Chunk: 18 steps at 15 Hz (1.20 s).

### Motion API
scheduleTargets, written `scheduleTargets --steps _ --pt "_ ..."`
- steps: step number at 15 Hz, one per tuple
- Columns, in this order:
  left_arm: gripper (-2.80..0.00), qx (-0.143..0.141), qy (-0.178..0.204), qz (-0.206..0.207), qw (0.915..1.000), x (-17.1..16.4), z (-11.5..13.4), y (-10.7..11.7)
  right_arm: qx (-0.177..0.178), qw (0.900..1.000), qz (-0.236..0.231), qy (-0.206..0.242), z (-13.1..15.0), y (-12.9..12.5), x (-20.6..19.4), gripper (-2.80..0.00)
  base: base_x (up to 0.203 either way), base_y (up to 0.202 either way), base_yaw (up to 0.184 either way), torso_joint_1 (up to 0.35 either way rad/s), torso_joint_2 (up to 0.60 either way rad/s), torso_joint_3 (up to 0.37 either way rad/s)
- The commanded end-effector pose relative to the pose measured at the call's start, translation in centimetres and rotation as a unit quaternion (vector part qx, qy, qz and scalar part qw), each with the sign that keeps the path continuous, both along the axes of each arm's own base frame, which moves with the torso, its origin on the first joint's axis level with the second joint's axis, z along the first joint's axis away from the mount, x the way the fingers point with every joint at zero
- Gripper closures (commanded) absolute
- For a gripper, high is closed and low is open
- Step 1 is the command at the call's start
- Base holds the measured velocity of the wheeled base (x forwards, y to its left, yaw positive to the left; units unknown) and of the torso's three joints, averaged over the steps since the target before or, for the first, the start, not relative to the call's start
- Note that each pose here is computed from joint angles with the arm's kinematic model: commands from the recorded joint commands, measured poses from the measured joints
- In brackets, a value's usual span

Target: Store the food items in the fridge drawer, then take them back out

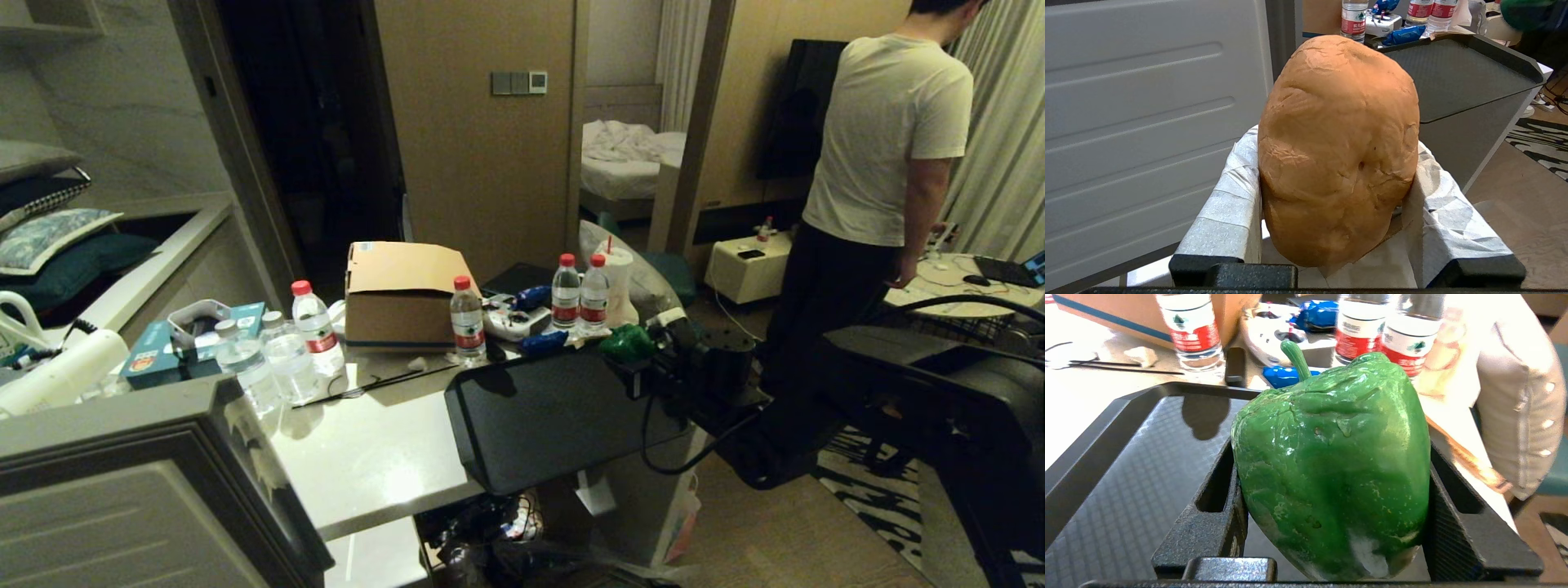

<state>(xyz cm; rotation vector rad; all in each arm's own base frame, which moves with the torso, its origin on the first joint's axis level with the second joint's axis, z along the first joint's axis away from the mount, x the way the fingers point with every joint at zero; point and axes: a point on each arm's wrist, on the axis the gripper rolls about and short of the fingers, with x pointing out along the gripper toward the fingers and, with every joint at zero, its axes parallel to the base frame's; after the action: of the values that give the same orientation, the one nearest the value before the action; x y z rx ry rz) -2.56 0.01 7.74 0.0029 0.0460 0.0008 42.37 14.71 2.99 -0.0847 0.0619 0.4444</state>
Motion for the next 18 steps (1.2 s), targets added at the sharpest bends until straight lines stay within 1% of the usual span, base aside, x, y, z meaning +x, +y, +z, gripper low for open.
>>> scheduleTargets --steps 1,4,7,11,14,16,18 --pt "0.0 0.0 0.0 0.0 1.0 0.0 0.0 0.0 -0.003 1.0 0.01 0.012 -1.8 0.8 0.0 0.0 0.0 0.0 0.0 0.0 0.0 0.0" --pt "0.0 0.0 0.0 0.0 1.0 0.0 0.0 0.0 0.002 1.0 0.008 0.007 -2.5 0.6 0.1 0.0 0.0 0.0 0.0 0.0 0.0 0.0" --pt "0.0 0.0 0.0 0.0 1.0 0.0 0.0 0.0 0.007 1.0 0.003 -0.003 -3.9 -0.3 0.9 0.0 0.0 0.0 0.0 0.0 0.0 0.0" --pt "0.0 0.001 -0.003 0.0 1.0 0.1 -0.1 0.0 0.014 1.0 0.001 -0.026 -5.6 -0.3 2.0 0.0 0.0 0.0 0.0 0.0 0.0 0.0" --pt "0.0 0.001 -0.008 0.001 1.0 0.1 -0.1 0.0 0.026 0.999 0.004 -0.03 -5.4 -0.8 2.1 0.0 0.0 0.0 0.0 0.0 0.0 0.0" --pt "0.0 0.001 -0.008 0.0 1.0 0.1 -0.1 0.0 0.031 0.999 0.005 -0.041 -5.2 -1.1 2.0 0.0 0.0 0.0 0.0 0.0 0.0 0.0" --pt "0.0 0.002 -0.008 0.0 1.0 0.1 -0.1 0.0 0.035 0.999 0.001 -0.038 -5.3 -1.4 2.1 0.0 0.0 0.0 0.0 0.0 0.0 0.0"
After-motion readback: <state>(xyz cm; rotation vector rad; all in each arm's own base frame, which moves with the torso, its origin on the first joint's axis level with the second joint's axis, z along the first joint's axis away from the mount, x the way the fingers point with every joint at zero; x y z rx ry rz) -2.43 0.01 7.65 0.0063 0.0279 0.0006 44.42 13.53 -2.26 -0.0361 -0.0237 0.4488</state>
